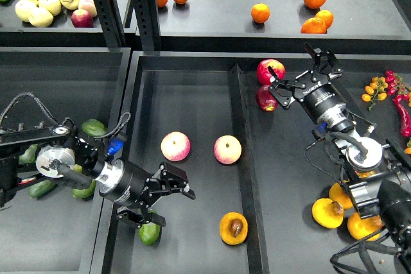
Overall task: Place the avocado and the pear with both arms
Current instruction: 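Reach the left gripper down toward the green avocado in the middle bin, then close the left gripper around the green avocado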
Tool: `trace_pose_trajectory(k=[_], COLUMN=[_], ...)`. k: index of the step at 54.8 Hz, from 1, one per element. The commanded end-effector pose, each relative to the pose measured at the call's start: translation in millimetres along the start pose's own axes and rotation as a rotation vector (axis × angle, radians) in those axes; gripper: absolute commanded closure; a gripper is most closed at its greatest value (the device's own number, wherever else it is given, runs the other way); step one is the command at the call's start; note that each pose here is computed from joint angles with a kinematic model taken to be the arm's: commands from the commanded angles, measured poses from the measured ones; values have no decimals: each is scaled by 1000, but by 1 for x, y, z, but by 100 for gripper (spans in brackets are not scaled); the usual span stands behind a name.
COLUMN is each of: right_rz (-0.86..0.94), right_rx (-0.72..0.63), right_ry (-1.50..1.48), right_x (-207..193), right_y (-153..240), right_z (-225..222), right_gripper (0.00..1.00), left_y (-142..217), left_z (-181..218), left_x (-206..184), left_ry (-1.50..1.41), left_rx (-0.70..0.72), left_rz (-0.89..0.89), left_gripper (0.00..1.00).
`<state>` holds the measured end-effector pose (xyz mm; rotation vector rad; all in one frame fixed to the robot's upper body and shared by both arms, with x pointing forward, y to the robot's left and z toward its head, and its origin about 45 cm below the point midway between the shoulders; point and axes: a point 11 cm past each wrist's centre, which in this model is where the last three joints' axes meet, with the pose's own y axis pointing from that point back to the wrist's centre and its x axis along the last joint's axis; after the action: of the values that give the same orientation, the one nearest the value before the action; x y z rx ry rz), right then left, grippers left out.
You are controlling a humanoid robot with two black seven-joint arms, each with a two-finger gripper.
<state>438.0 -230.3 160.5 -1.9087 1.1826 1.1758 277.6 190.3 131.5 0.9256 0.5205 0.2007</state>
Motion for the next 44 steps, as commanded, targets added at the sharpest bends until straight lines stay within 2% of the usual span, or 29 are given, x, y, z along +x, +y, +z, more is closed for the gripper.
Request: trace_pose_trajectory(k=[1, 11, 32, 44], right_rz=[-3, -6, 3, 0], right_rx=[0, 1, 0, 1], right_ry=[1, 1, -4, -4], right_x=[-1, -2, 2, 1], right_y=[-1, -1, 3, 3], right_z=[0, 0, 2, 2], right_gripper=[0, 0, 0, 0], left_y=[-17, -35, -46, -52], left_z=[-16, -46, -47, -61], left_x=[-6, 6, 22, 25], left_ry=[-35, -82, -71, -76], left_rx=[64, 166, 190, 227], left_rz=[-11, 42, 85, 101], left_gripper=[5, 5, 5, 5])
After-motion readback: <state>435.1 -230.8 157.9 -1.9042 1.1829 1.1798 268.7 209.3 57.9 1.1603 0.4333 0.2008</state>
